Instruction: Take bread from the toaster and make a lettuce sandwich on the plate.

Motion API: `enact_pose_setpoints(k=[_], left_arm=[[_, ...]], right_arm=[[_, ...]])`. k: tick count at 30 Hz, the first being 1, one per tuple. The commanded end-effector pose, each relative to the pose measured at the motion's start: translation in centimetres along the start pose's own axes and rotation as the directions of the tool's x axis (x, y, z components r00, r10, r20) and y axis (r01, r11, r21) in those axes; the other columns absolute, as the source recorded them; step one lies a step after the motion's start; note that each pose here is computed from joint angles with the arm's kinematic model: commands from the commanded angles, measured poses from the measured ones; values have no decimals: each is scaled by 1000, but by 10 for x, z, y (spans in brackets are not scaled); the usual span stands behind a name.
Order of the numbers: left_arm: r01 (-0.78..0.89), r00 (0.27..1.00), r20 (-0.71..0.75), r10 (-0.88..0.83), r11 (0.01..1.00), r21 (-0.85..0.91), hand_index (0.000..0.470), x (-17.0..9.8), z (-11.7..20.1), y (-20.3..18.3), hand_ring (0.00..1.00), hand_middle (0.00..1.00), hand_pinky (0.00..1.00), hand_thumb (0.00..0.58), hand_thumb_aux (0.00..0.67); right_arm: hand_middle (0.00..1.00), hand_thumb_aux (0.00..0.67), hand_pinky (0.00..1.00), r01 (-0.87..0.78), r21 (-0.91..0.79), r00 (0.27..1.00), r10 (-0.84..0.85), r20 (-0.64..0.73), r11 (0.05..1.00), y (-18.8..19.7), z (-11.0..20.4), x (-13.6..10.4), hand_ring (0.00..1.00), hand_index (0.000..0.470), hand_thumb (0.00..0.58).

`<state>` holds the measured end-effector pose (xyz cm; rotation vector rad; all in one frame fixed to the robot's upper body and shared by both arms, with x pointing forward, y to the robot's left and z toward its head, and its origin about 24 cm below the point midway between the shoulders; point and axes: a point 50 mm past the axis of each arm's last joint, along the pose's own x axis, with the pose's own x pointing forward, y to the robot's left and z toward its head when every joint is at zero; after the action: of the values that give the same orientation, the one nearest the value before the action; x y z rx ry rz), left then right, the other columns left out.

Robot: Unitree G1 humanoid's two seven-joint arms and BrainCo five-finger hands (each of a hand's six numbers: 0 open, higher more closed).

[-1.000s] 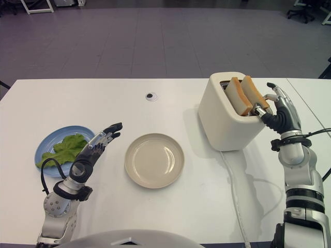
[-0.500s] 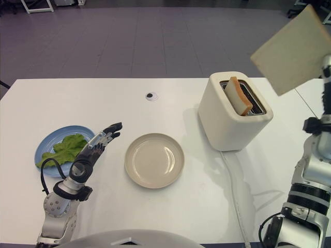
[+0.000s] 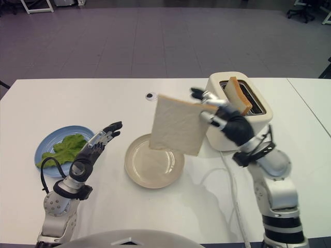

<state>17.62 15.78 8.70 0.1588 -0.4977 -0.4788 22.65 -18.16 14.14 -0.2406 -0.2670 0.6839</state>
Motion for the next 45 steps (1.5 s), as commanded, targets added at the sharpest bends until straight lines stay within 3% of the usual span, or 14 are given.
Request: enact_pose_setpoints(k=[1,11,12,13,14,18,21,24,26,32,38,41,43,45], left_arm=[[15,1000,-15,-15,1000,7,0,2,-4,-1,0,0,0,0,0],[15,1000,-13,-15,1000,6,0,1,-3,-1,0,0,0,0,0],[15,1000,-12,-15,1000,6,0,1,-3,-1,0,0,0,0,0],[15,1000,-12,-15,1000,6,0,1,-2,-1,0,0,0,0,0],[12,1000,-12,-12,1000,5,0,1,-2,-1,0,0,0,0,0],[-38,999,7,38,999,26,0,-1,6,9,0,0,0,0,0],[-138,987,-46,153,963,233,0,-8,13,50,0,0,0,0,0],[-18,947,-216,240,707,707,0,-28,15,99,0,0,0,0,0],[147,899,-324,296,492,858,0,-43,8,121,0,0,0,0,0],[501,746,-534,398,193,844,0,-75,-34,148,0,0,0,0,0],[631,639,-619,457,148,761,0,-88,-48,161,0,0,0,0,0],[661,616,-660,430,174,730,61,-89,-53,155,0,0,0,140,87],[661,618,-670,412,188,726,206,-87,-55,151,0,0,0,398,294],[653,629,-665,404,189,733,238,-84,-54,150,0,0,0,438,339]], right_arm=[[0,670,0,-88,-35,987,83,-134,995,32,-37,13,0,470,580],[0,670,0,-165,-175,955,113,-273,971,53,-90,14,0,470,580],[0,431,0,-161,-198,958,105,-267,967,52,-91,15,0,302,506],[0,34,0,-151,-215,962,93,-258,965,51,-90,15,0,24,58],[0,0,0,-142,-226,967,86,-241,964,50,-88,17,0,0,0],[0,0,0,-86,-239,986,49,-157,967,46,-78,22,0,0,0],[0,0,0,-44,-246,994,18,-108,968,41,-71,23,0,0,0],[0,0,0,-13,-251,997,-6,-74,968,38,-67,24,0,0,0],[0,0,0,-7,-247,998,-9,-63,969,37,-66,25,0,0,0],[0,0,0,-12,-246,998,-4,-62,969,40,-66,23,0,0,0],[0,0,0,-11,-233,998,-5,-66,972,42,-67,22,0,0,0],[0,0,0,-9,-234,998,-6,-64,972,42,-67,22,0,0,0],[0,0,0,-8,-233,998,-7,-62,972,41,-66,21,0,0,0],[0,0,0,-6,-233,998,-9,-61,972,41,-66,21,0,0,0]])
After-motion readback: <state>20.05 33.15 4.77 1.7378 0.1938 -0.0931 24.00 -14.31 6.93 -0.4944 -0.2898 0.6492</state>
